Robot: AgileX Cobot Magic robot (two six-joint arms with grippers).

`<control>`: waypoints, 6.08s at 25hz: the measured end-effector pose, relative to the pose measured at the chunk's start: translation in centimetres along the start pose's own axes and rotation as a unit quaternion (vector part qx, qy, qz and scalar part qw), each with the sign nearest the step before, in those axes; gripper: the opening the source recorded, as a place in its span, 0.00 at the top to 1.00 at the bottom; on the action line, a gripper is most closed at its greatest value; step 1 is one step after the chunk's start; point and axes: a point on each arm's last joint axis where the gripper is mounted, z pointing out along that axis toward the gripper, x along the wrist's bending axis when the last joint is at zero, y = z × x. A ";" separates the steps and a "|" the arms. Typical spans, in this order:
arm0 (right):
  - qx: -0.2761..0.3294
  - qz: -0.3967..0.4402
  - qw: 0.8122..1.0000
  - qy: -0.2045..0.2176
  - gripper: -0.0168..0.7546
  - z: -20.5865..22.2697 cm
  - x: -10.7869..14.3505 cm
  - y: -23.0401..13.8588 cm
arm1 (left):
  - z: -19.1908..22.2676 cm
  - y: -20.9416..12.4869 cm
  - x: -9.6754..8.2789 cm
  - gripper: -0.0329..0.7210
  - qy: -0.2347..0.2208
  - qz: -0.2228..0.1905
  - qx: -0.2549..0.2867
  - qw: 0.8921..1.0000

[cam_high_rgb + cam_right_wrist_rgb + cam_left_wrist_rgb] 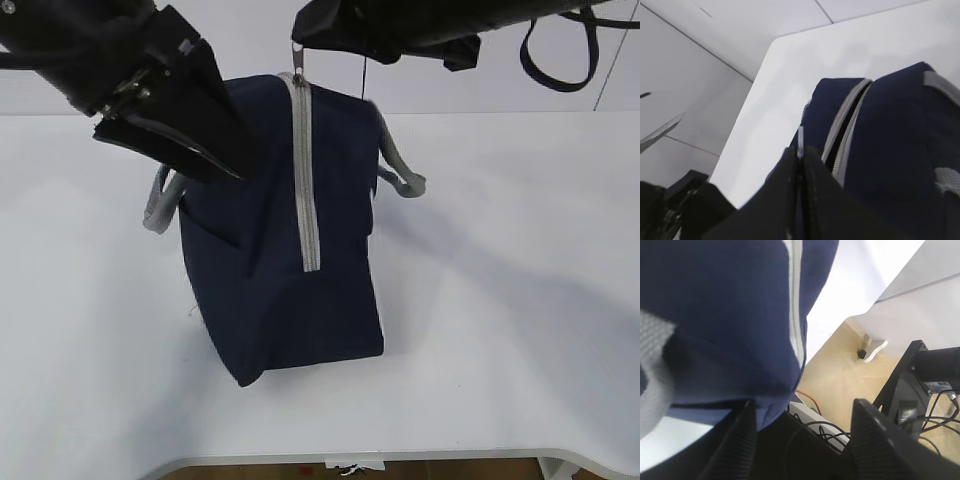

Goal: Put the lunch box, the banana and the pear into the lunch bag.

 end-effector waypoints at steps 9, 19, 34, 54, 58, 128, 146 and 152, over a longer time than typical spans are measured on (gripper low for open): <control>0.011 0.025 1.000 0.010 0.98 -0.1 0.3 -0.1 | 0.0 0.7 0.7 0.35 0.034 -0.024 -0.038 0.998; 0.015 0.025 0.999 0.013 0.98 0.1 0.3 -0.2 | 2.5 1.3 1.7 0.65 0.043 -0.030 -0.024 0.998; 0.032 -0.028 0.999 0.016 0.98 0.5 0.4 -0.7 | 1.0 -0.2 2.1 0.96 0.115 0.139 0.055 0.982; 0.002 -0.027 0.999 0.023 0.98 1.7 0.7 0.2 | -1.8 -0.8 1.3 0.96 0.171 0.240 0.052 0.954; 0.025 -0.040 0.998 0.031 0.98 0.9 1.3 0.1 | -1.9 -0.8 1.4 0.96 0.178 0.246 0.055 0.951; 0.030 -0.101 0.994 0.036 0.98 1.3 1.9 1.4 | -0.6 0.1 2.3 0.54 0.179 0.049 -0.008 0.983; 0.028 -0.092 0.995 0.039 0.98 1.4 1.9 1.5 | -0.5 0.2 2.4 0.96 0.179 0.018 -0.012 0.984; 0.023 -0.091 0.995 0.039 0.98 1.5 1.8 1.6 | -0.8 0.0 2.6 0.96 0.198 0.128 0.016 0.972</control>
